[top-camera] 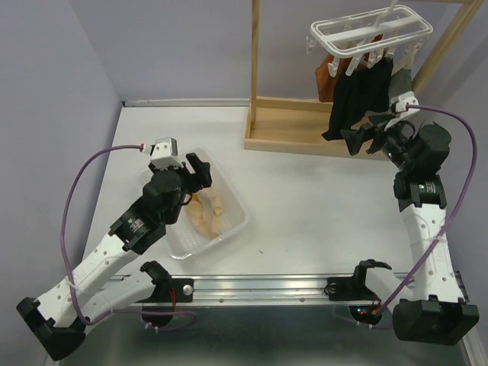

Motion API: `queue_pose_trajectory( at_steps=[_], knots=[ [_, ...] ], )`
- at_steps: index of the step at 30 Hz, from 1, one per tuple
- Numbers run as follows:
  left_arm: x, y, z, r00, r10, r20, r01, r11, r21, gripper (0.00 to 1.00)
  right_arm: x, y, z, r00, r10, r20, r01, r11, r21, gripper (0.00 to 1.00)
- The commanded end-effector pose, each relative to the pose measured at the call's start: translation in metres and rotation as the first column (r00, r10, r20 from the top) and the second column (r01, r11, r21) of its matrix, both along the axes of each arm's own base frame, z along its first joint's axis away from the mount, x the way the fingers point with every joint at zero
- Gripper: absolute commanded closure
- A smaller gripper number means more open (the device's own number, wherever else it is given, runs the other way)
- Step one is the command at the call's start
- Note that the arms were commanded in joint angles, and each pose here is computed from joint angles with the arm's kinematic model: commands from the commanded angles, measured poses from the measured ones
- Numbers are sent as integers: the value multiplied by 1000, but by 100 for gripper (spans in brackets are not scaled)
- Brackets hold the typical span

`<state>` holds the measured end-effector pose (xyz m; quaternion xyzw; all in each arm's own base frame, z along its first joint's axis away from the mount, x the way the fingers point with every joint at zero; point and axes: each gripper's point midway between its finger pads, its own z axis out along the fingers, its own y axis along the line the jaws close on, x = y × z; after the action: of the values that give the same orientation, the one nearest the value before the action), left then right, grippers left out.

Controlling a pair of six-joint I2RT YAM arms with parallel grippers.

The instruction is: Remove the underwear clipped to the hanger

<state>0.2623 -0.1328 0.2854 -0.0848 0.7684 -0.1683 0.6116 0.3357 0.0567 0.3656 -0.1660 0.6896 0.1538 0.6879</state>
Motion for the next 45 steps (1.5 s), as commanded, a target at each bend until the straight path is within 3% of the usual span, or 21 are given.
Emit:
queue_pose_trajectory(
  at_steps=[1, 3, 9, 19, 26, 45],
  knots=[
    [-6, 17, 30, 995, 69, 70, -61, 991, -118, 6, 5, -11, 83, 981, -22, 193, 24, 1000, -5, 0],
    [-12, 20, 39, 993, 62, 100, -48, 990, -135, 2, 10, -9, 98, 975, 0, 220, -1, 1000, 2, 0],
    [-21, 23, 51, 988, 41, 146, -15, 985, -174, 1, 32, 12, 131, 973, 145, 178, -172, 975, 144, 0],
    [-27, 24, 54, 986, 36, 164, 3, 972, -233, 1, 65, 13, 148, 972, 182, 150, -220, 930, 295, 2],
    [-28, 26, 60, 982, 39, 187, 6, 971, -237, 1, 76, 11, 143, 974, 173, 143, -210, 927, 311, 5],
    [-24, 17, 73, 979, 14, 204, 37, 969, -243, 1, 111, 11, 139, 956, 224, 190, -278, 900, 335, 25]
  ],
)
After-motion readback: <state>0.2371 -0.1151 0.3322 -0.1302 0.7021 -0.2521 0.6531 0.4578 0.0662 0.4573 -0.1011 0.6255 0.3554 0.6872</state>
